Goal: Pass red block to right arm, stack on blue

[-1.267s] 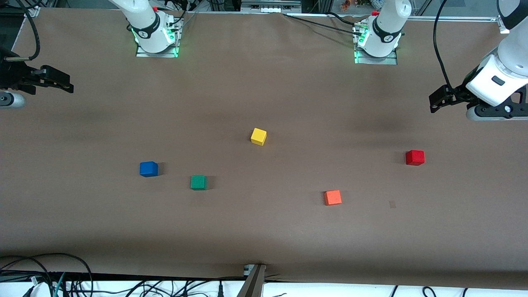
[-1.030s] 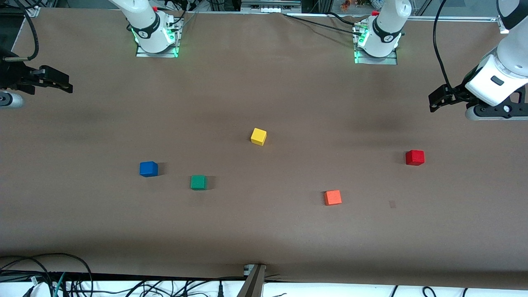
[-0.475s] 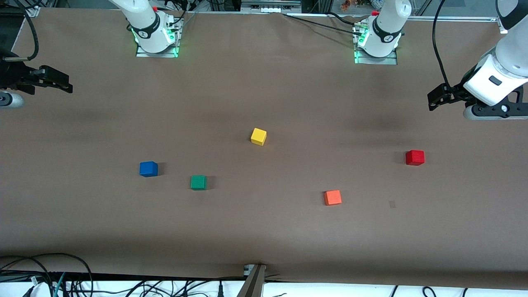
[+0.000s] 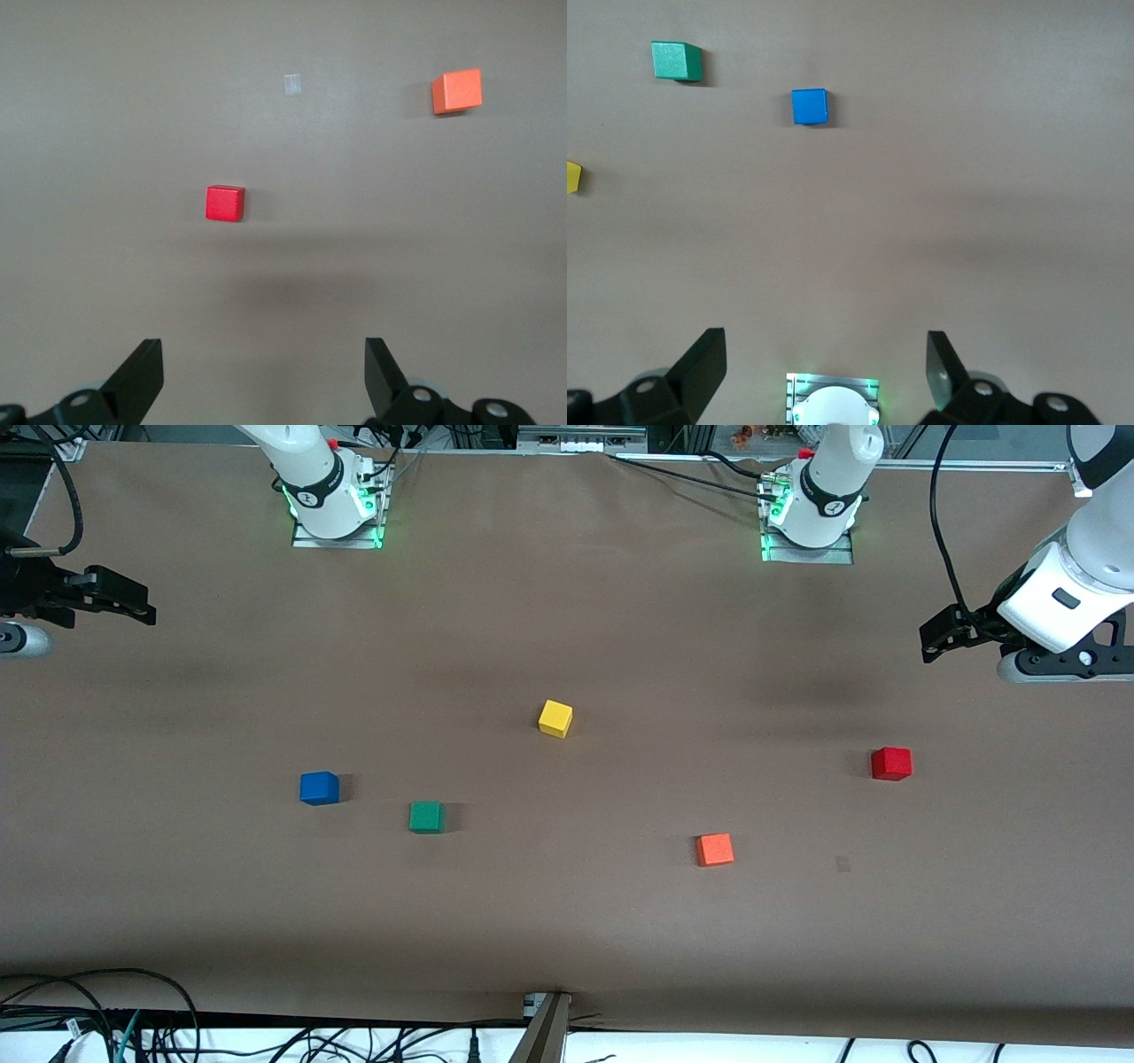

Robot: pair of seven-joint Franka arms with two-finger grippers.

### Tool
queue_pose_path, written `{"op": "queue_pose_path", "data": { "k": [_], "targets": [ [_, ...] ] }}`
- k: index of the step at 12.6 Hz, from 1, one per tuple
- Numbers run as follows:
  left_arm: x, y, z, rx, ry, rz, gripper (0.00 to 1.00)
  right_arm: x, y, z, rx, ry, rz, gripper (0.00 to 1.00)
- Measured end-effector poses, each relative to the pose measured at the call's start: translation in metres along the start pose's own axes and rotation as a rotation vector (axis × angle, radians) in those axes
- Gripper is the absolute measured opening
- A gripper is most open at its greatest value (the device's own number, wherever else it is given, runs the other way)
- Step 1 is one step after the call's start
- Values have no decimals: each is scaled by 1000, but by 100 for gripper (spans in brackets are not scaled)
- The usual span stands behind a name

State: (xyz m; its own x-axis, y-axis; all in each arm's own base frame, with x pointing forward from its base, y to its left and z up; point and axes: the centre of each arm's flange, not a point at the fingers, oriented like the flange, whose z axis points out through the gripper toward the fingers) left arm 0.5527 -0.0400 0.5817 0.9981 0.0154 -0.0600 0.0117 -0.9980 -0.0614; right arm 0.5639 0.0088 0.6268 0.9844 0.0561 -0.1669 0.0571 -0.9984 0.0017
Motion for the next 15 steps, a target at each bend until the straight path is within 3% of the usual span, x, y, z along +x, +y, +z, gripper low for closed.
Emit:
{"op": "queue_pose_path", "data": {
  "k": [11,15],
  "targets": [
    [-2,-3,3,2,-26,-8,100,0,1,0,0,0,2,100],
    [-2,-2,16,8,-80,-7,100,0,1,0,0,0,2,100]
  ]
}}
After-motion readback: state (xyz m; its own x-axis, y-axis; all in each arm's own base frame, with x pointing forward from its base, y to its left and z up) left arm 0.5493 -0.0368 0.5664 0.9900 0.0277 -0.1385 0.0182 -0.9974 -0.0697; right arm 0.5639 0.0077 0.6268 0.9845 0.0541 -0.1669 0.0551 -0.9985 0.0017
